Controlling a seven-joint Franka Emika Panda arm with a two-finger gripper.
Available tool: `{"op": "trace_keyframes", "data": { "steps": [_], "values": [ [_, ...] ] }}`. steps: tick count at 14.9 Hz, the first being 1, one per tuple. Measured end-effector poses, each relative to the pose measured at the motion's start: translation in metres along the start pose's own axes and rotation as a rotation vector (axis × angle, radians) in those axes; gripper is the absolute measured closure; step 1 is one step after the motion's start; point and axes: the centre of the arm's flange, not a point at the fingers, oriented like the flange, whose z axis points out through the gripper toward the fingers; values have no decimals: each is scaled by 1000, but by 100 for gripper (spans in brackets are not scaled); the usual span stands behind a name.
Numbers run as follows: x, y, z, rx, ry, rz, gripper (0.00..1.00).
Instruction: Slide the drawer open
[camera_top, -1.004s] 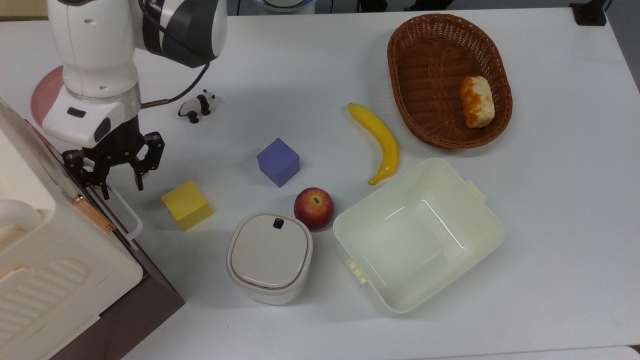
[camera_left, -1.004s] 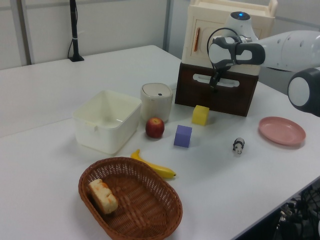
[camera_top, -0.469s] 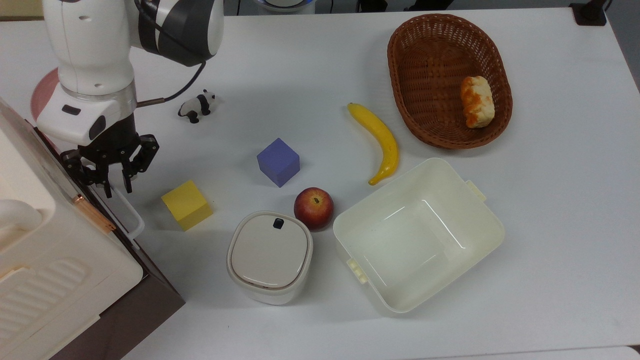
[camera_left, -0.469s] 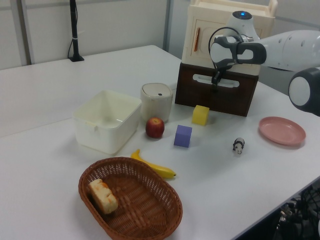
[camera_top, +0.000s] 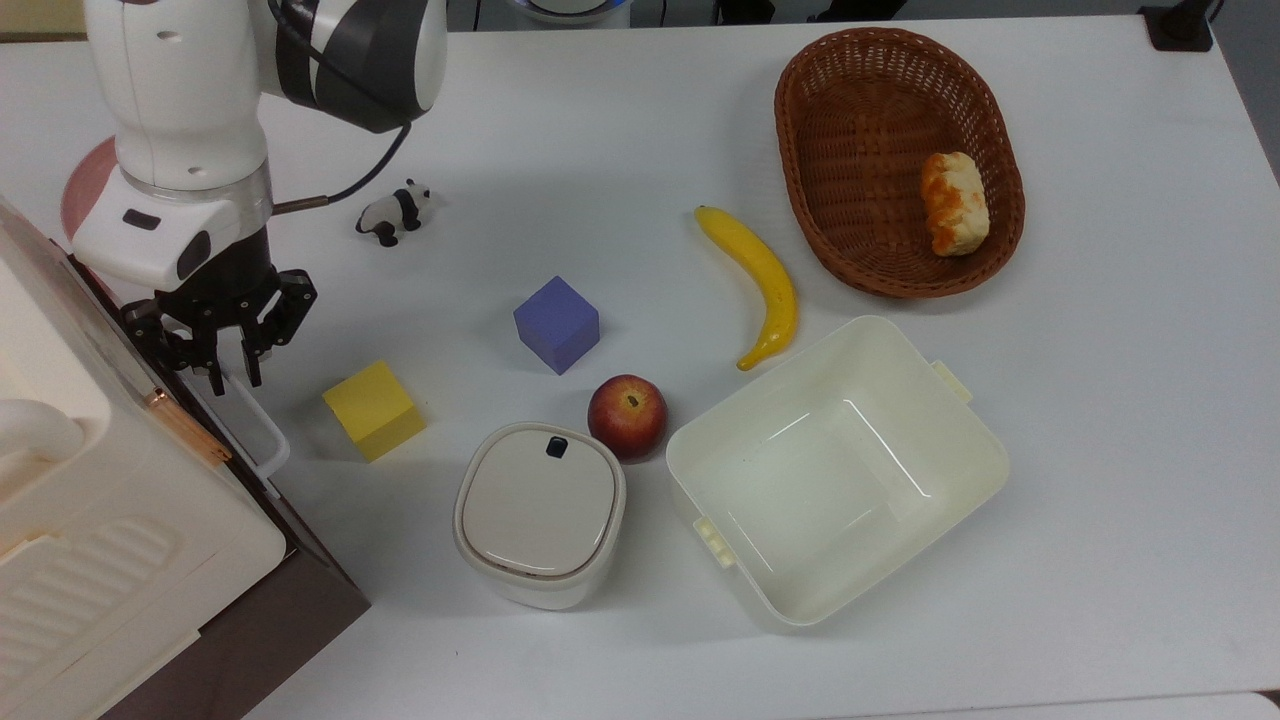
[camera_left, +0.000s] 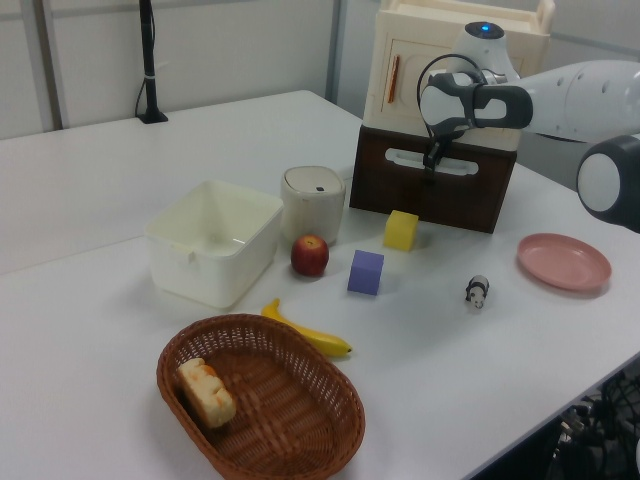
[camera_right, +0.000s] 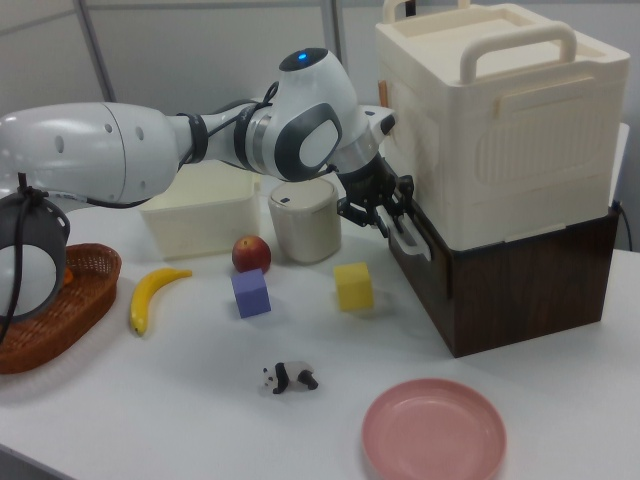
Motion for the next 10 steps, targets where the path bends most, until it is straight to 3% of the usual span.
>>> {"op": "trace_keyframes", "data": {
  "steps": [3,4,10],
  "values": [
    [0,0,0,-1,0,0,76],
    [0,1,0,-1,1,-4,82],
    [0,0,0,-1,0,-29,84]
  ]
}}
